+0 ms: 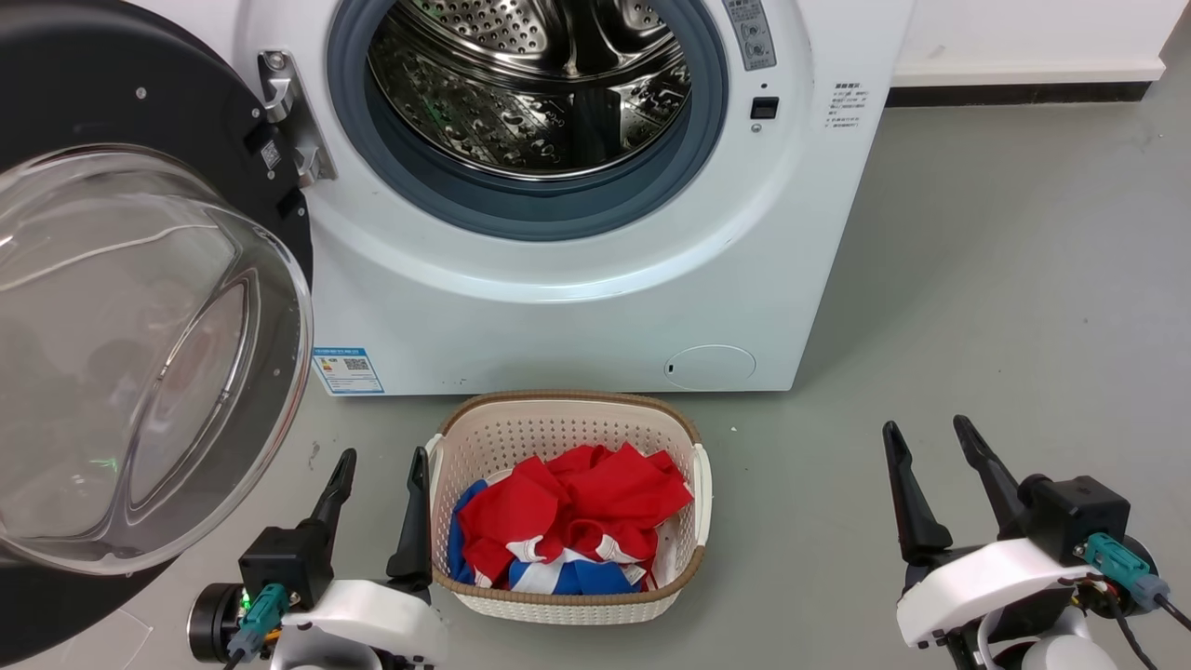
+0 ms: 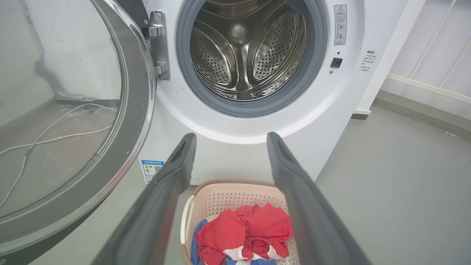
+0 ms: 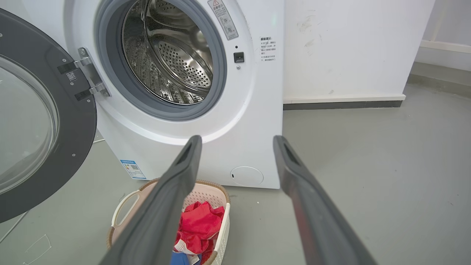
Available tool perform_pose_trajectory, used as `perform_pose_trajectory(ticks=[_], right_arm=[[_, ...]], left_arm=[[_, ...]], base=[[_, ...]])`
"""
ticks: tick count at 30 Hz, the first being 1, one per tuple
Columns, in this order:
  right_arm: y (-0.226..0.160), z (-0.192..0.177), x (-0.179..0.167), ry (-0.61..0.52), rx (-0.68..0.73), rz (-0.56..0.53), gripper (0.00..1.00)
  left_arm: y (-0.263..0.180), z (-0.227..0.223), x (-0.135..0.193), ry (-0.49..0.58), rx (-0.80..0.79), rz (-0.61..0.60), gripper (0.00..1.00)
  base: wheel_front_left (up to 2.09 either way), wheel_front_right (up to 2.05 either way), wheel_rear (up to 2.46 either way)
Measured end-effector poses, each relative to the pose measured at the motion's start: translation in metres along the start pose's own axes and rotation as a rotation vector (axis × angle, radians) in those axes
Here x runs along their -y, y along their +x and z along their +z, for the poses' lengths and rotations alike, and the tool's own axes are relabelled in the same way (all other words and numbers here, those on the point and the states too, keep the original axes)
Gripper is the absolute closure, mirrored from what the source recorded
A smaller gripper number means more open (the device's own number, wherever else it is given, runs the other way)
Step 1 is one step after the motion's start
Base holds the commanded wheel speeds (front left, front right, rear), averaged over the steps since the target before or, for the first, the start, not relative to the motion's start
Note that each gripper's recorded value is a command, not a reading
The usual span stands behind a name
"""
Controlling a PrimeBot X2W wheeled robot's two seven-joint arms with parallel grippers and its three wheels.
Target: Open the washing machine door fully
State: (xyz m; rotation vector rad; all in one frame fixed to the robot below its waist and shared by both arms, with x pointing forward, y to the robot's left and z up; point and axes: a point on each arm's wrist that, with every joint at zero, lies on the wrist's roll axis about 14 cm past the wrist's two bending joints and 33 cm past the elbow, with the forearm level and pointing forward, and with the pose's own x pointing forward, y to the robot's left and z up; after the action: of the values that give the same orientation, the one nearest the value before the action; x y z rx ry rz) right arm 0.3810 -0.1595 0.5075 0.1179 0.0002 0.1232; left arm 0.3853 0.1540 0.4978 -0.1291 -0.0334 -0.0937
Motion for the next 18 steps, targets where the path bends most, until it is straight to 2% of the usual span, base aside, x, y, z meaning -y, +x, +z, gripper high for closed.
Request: perform_pose_trajectory(ticks=[4, 5, 10, 18], right_arm=[[0.0, -0.001, 0.0, 0.002, -0.003, -0.001, 0.0], [0.0, -0.001, 0.0, 0.003, -0.004, -0.001, 1.0], [-0.009, -0.023, 0.003, 0.018, -0.068, -0.013, 1.0], [-0.011, -0.025, 0.007, 0.176, -0.071, -0.042, 1.0]], left_arm=[[0.0, -0.001, 0.0, -0.001, -0.003, 0.002, 0.0], [0.0, -0.001, 0.0, 0.001, -0.003, 0.001, 1.0], [-0.008, -0.021, -0.001, -0.018, -0.069, 0.016, 1.0], [-0.009, -0.026, -0.012, -0.16, -0.105, 0.067, 1.0]], base=[[0.0, 0.0, 0.0], [0.0, 0.0, 0.0], [0.0, 0.0, 0.0], [0.0, 0.0, 0.0]])
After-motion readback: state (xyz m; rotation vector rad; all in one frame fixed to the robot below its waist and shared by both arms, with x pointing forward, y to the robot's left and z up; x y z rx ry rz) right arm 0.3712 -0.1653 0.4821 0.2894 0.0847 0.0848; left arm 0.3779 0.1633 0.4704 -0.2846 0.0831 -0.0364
